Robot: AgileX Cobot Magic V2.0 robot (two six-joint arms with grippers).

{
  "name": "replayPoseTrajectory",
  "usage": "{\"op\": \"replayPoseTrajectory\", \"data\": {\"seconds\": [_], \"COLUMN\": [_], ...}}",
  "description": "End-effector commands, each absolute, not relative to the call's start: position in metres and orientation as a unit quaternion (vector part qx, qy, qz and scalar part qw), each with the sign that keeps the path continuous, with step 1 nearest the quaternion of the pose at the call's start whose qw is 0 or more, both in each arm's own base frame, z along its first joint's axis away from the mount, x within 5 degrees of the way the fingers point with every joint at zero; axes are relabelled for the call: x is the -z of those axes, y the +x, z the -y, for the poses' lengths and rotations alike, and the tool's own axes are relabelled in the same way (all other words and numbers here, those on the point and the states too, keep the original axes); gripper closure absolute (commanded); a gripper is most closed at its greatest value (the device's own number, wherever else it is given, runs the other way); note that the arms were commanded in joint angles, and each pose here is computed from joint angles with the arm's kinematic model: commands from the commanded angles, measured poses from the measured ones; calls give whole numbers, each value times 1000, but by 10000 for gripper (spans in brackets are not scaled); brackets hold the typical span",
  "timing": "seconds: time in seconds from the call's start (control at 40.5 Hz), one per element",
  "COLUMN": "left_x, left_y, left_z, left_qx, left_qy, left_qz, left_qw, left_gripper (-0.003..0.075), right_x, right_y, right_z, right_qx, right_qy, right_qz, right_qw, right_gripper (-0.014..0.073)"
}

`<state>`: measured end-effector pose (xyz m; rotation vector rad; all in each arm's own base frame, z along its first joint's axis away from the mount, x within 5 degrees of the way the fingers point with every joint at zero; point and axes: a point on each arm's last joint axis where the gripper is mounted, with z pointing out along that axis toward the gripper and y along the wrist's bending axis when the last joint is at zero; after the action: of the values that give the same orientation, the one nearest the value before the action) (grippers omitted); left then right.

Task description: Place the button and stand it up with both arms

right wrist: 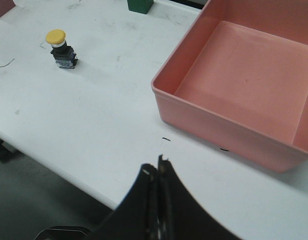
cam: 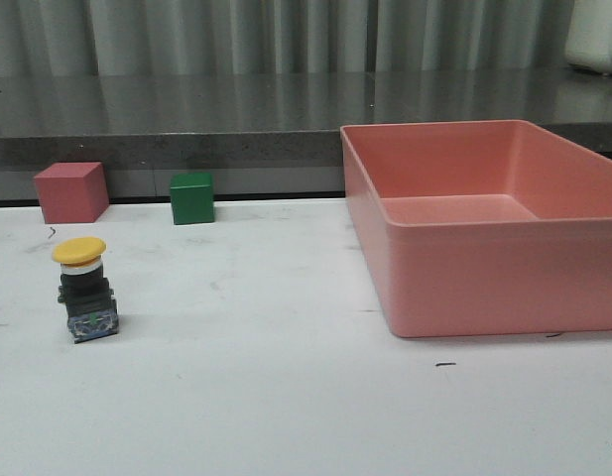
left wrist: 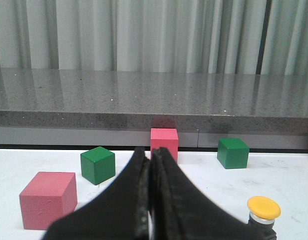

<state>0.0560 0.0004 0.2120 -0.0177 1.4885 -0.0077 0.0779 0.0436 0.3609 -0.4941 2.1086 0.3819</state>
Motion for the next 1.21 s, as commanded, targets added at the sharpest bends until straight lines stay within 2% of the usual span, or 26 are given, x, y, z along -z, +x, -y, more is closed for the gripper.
{"op": "replayPoseTrajectory", "data": {"seconds": [0.0,0.493,0.666,0.814,0.938,1.061,1.184], "left_x": [-217,-217,-217,-217,-217,-217,-217], "left_y": [54,54,54,54,54,54,54], "left_z": [0,0,0,0,0,0,0], "left_qx": [9,9,9,9,9,9,9], "left_qy": [-8,-8,-8,-8,-8,-8,-8], "left_qz": [-646,-646,-646,-646,-646,-646,-646], "left_qw": [763,763,763,763,763,763,763], "left_gripper": [740,741,740,740,740,741,741], "right_x": [-373,-374,-365,-325,-283,-244,-220], "right_y": [80,80,75,64,56,52,51], "right_z": [-44,-44,-27,-13,-7,-4,-4], "right_qx": [-163,-162,-79,-25,-4,1,1], "right_qy": [-188,-188,-154,-100,-66,-39,-34], "right_qz": [-834,-834,-789,-725,-694,-691,-694], "right_qw": [492,493,590,681,717,722,719], "right_gripper": [664,664,664,664,664,664,664]}}
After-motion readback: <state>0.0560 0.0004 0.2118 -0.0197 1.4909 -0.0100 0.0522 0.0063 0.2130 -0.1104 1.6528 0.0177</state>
